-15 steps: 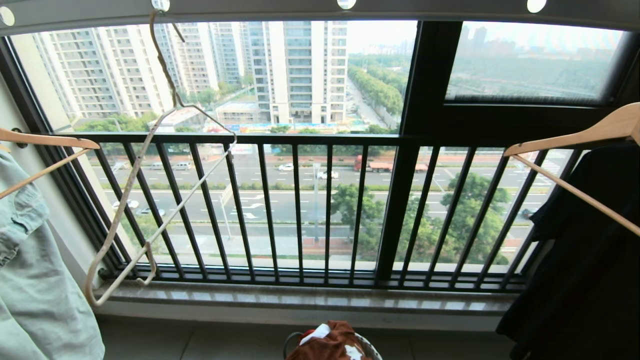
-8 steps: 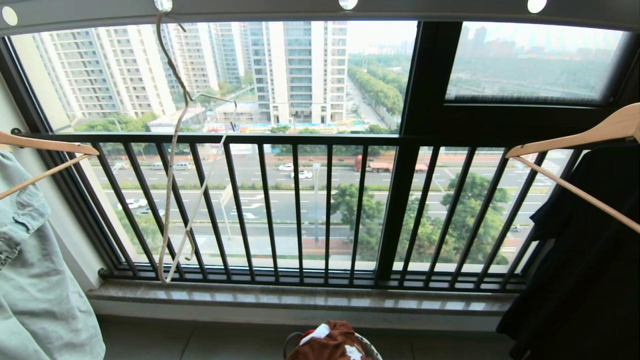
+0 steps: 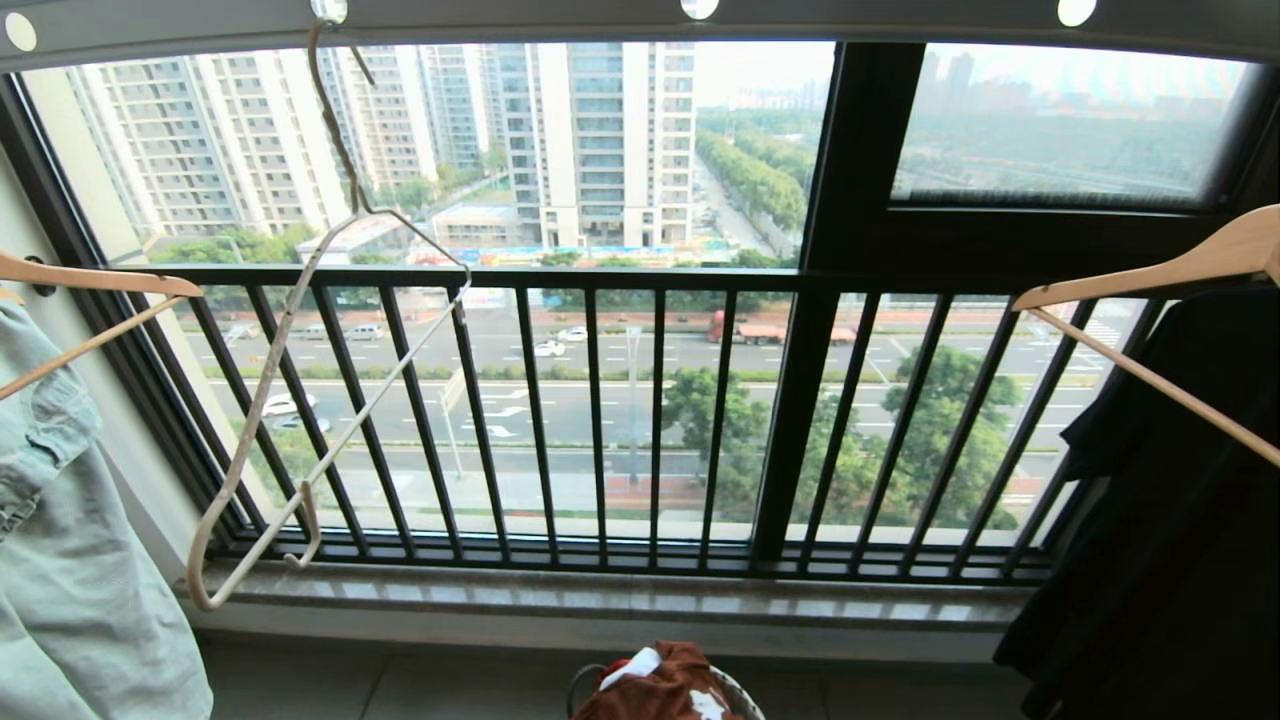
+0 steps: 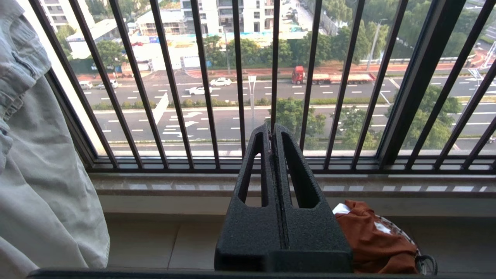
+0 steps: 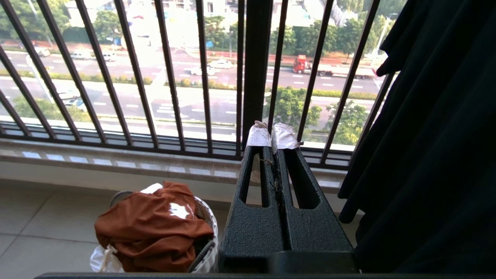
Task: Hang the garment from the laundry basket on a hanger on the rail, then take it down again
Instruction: Pick up the clothes rack on the clothesline
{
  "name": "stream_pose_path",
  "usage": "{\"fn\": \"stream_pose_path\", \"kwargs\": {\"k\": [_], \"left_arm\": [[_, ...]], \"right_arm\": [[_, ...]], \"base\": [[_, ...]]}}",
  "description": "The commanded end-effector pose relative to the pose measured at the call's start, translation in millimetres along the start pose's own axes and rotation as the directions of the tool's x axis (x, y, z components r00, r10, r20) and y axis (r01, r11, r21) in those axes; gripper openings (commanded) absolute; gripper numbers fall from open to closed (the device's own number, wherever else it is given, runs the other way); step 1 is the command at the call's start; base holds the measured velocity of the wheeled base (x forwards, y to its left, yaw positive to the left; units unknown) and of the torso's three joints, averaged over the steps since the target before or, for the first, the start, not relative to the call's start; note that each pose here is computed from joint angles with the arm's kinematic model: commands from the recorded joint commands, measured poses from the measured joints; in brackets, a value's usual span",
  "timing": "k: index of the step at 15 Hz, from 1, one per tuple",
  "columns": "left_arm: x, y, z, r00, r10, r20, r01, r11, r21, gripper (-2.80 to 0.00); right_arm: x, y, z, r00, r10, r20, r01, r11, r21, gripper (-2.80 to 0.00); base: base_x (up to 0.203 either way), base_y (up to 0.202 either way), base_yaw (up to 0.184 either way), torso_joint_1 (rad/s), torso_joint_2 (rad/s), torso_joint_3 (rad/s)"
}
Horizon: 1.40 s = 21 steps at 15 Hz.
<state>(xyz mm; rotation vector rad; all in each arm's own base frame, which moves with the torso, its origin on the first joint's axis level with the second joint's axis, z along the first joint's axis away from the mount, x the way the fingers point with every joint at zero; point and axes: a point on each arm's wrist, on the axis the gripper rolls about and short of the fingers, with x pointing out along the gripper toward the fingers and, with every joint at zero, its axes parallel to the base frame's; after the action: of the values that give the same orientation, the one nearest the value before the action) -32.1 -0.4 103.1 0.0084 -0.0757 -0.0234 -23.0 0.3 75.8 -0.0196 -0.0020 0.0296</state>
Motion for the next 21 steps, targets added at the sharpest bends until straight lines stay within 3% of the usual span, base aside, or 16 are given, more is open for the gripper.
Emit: {"fn": "stream_pose_path", "kwargs": {"k": [1,3,8,16,18,20,21], "left_arm": [[-5.6,-0.1,37.3,0.998,-0.015,0.053,0.015,1.0,0.002,-2.8],[-6.8,0.0,68.8,0.999,-0.025,0.025,0.025,1.0,0.001,-2.8],[27.6,-0.3,143.1,0.981,-0.114,-0.159,0.111,0.993,-0.031,-2.8],[74.2,-0.1,284.5,0.943,-0.178,-0.282,0.164,0.984,-0.072,-2.8],[89.6,-0.5,299.0,0.898,-0.197,-0.393,0.171,0.98,-0.098,-2.8],[112.3,-4.6,295.2,0.82,-0.258,-0.511,0.218,0.966,-0.137,-2.8],[122.1,-7.4,292.9,0.796,-0.282,-0.536,0.239,0.959,-0.149,-2.8]], "right_arm": [[0.1,0.0,0.0,1.0,0.001,-0.002,-0.001,1.0,0.0,-2.8],[0.1,0.0,0.0,1.0,0.001,-0.002,-0.001,1.0,0.0,-2.8],[0.1,0.0,0.1,1.0,0.001,-0.001,-0.001,1.0,0.0,-2.8],[0.1,0.0,0.0,1.0,0.001,-0.002,-0.001,1.0,0.0,-2.8],[0.1,0.0,0.0,1.0,0.001,-0.002,-0.001,1.0,0.0,-2.8],[0.1,0.0,0.0,1.0,0.001,-0.002,-0.001,1.0,0.0,-2.8],[0.1,0.0,0.0,1.0,0.001,-0.002,-0.001,1.0,0.0,-2.8]], "base": [[0.0,0.0,0.0,0.0,0.0,0.0],[0.0,0.0,0.0,0.0,0.0,0.0],[0.0,0.0,0.0,0.0,0.0,0.0],[0.0,0.0,0.0,0.0,0.0,0.0],[0.0,0.0,0.0,0.0,0.0,0.0],[0.0,0.0,0.0,0.0,0.0,0.0],[0.0,0.0,0.0,0.0,0.0,0.0]]}}
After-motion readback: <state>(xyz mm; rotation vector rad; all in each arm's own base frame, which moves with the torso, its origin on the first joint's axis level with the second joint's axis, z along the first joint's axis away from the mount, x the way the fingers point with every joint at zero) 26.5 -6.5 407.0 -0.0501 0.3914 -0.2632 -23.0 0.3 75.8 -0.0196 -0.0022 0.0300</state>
